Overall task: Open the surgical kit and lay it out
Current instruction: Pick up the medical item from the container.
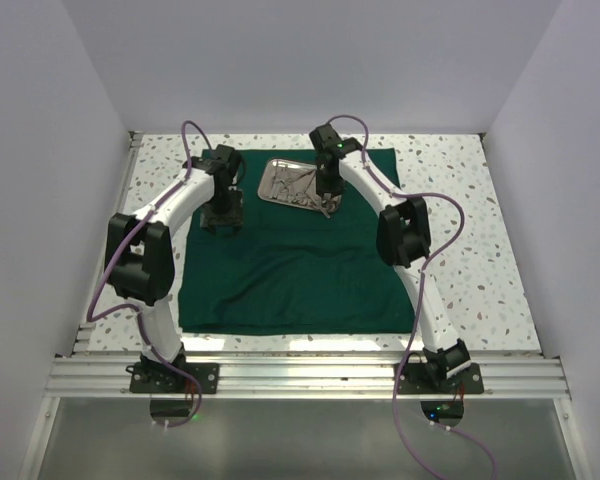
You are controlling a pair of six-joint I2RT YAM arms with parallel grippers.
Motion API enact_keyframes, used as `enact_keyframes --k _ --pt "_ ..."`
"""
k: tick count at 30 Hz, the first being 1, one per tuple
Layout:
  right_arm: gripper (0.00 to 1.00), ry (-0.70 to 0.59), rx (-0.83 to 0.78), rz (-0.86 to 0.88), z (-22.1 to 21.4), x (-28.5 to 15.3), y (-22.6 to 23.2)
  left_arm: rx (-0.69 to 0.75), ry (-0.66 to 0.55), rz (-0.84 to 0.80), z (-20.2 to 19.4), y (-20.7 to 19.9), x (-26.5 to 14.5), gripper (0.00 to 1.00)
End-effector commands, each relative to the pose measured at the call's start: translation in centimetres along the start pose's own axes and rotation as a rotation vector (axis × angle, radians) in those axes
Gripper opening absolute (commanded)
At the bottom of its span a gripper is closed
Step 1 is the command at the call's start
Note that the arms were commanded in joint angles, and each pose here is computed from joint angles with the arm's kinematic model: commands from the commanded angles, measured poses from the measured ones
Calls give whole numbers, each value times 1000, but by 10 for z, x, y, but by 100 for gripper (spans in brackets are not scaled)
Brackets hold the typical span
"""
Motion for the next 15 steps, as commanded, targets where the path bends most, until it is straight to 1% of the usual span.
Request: enact_keyframes --k 1,5,12,15 --pt "33 22 -24 -73 -6 0 -11 8 -31 -13 0 4 -10 57" --pt "31 48 -27 -76 -13 7 -11 16 -27 -11 0 4 -8 56" --pt "30 134 -42 -90 -35 34 -11 33 -17 -7 2 4 -5 56" --pt "25 152 -54 -100 -42 42 -11 38 -14 -8 2 3 -3 56"
Point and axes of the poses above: each gripper's point midway between its finger pads, its own x axis out along the fingers, its own y axis along the line the jaws close on, z = x × y, the point moved 5 cm from there along -x, back along the fingers, and after that the axes turned 4 degrees about -x, right-handed, at the moved point
